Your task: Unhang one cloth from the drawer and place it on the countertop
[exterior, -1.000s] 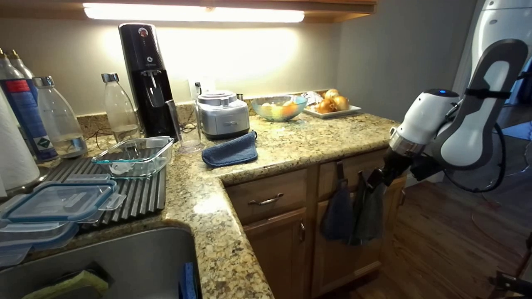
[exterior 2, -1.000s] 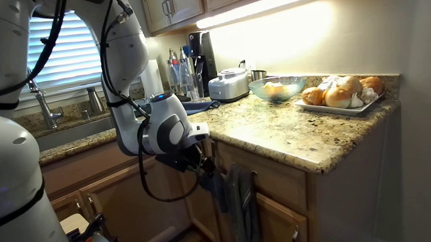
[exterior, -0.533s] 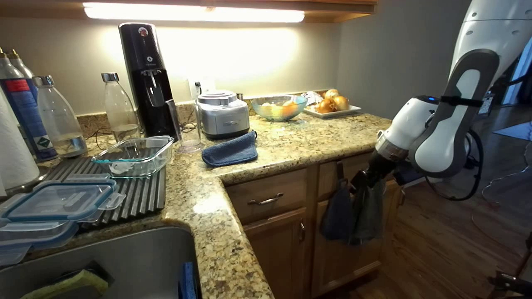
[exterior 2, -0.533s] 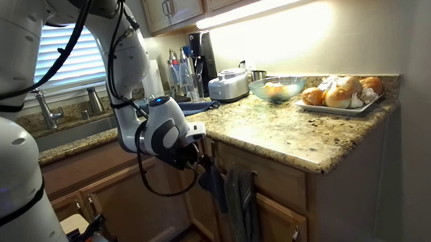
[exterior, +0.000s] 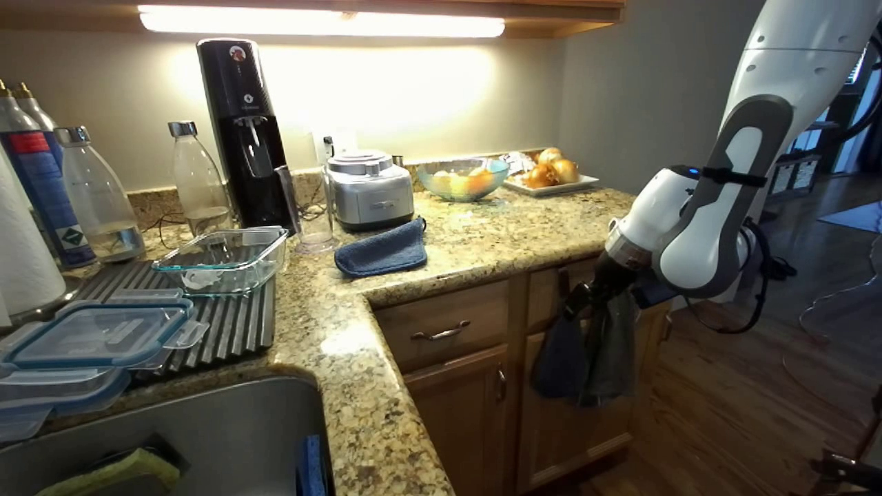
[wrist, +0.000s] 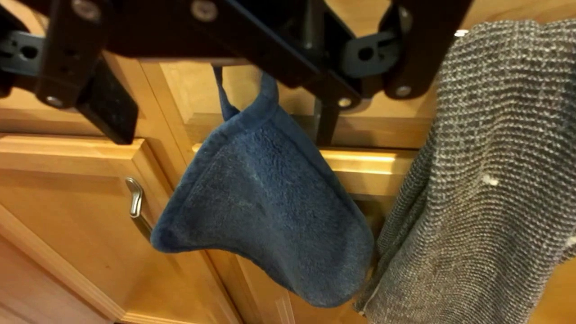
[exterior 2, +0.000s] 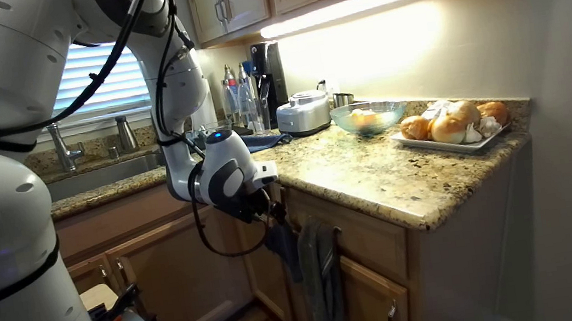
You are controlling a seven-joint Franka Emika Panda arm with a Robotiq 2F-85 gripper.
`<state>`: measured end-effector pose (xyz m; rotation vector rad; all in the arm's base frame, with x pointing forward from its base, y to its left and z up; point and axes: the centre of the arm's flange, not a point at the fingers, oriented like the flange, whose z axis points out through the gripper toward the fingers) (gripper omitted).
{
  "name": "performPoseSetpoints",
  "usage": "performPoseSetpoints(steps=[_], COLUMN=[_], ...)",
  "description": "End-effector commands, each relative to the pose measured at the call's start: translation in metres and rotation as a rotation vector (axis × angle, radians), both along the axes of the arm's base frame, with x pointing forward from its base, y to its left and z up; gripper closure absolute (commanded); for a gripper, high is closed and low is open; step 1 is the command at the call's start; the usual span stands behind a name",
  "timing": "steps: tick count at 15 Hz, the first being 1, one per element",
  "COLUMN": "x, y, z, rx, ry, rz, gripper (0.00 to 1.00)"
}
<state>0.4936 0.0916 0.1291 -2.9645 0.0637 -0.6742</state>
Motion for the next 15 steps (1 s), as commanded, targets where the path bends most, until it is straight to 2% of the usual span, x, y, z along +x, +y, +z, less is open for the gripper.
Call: performPoseSetpoints(steps=[1, 7, 15], x=[-0.013, 0.0, -0.005], y=[-0.005, -0.004, -0.009], z=[-0.029, -0.043, -0.065], rx=[0.001, -0.016, -0.037], ry=[-0.011, -0.039, -0.021], rz=[0.0, -0.014, -0.03], gripper=[0.0, 0.0, 0.0])
